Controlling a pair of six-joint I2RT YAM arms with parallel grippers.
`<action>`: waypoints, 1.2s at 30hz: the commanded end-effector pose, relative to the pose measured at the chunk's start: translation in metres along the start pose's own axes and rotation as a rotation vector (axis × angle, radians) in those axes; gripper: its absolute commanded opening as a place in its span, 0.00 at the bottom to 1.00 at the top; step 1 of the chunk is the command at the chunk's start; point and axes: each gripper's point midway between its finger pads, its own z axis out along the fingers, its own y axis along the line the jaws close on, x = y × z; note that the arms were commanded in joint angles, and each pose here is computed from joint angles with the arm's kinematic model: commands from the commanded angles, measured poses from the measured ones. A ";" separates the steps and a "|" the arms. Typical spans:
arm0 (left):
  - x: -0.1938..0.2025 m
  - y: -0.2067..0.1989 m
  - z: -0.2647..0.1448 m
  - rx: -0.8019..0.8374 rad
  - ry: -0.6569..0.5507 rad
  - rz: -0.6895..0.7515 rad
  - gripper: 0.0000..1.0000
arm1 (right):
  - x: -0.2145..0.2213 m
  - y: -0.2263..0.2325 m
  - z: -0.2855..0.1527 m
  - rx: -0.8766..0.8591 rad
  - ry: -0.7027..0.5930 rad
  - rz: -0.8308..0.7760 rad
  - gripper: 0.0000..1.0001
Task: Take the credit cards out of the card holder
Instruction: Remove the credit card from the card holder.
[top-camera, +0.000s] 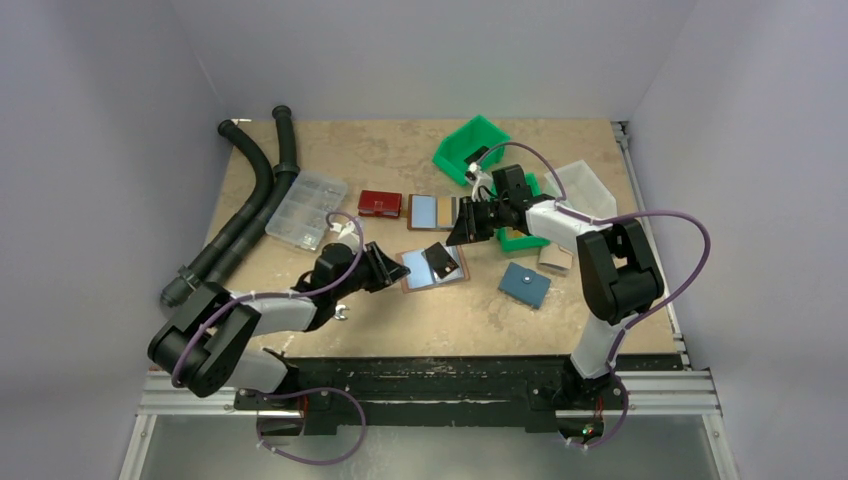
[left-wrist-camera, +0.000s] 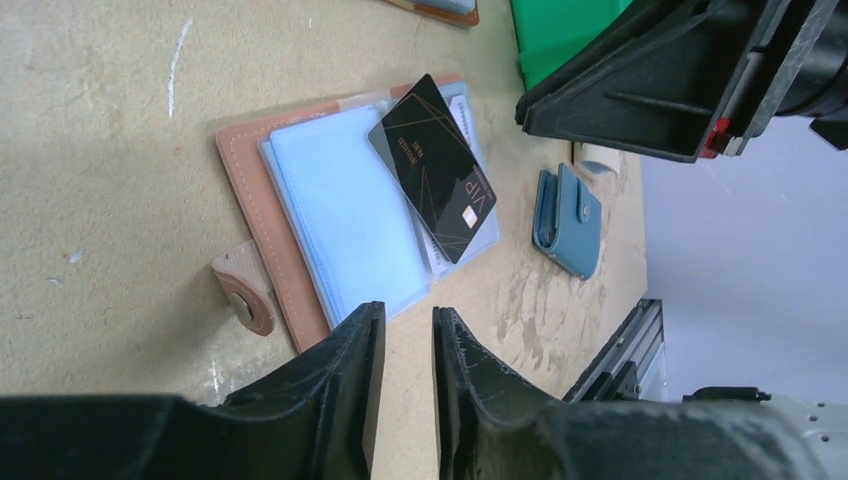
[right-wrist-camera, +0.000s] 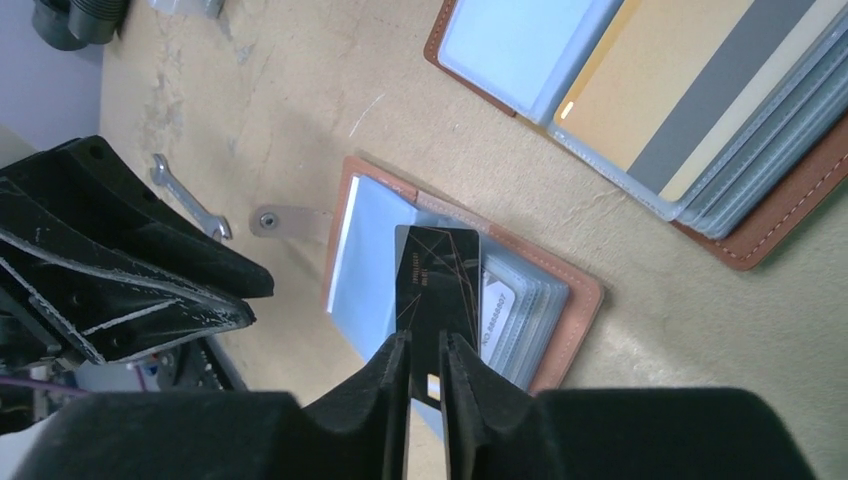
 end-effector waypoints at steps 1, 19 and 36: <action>-0.010 -0.025 0.011 0.104 -0.007 0.021 0.24 | -0.020 0.001 -0.009 0.028 -0.056 -0.101 0.28; -0.002 -0.022 0.083 0.055 0.104 0.024 0.00 | -0.013 -0.024 -0.002 0.110 -0.012 -0.121 0.50; 0.021 0.001 0.104 -0.022 0.162 0.012 0.00 | -0.004 -0.021 0.005 0.090 0.041 -0.122 0.53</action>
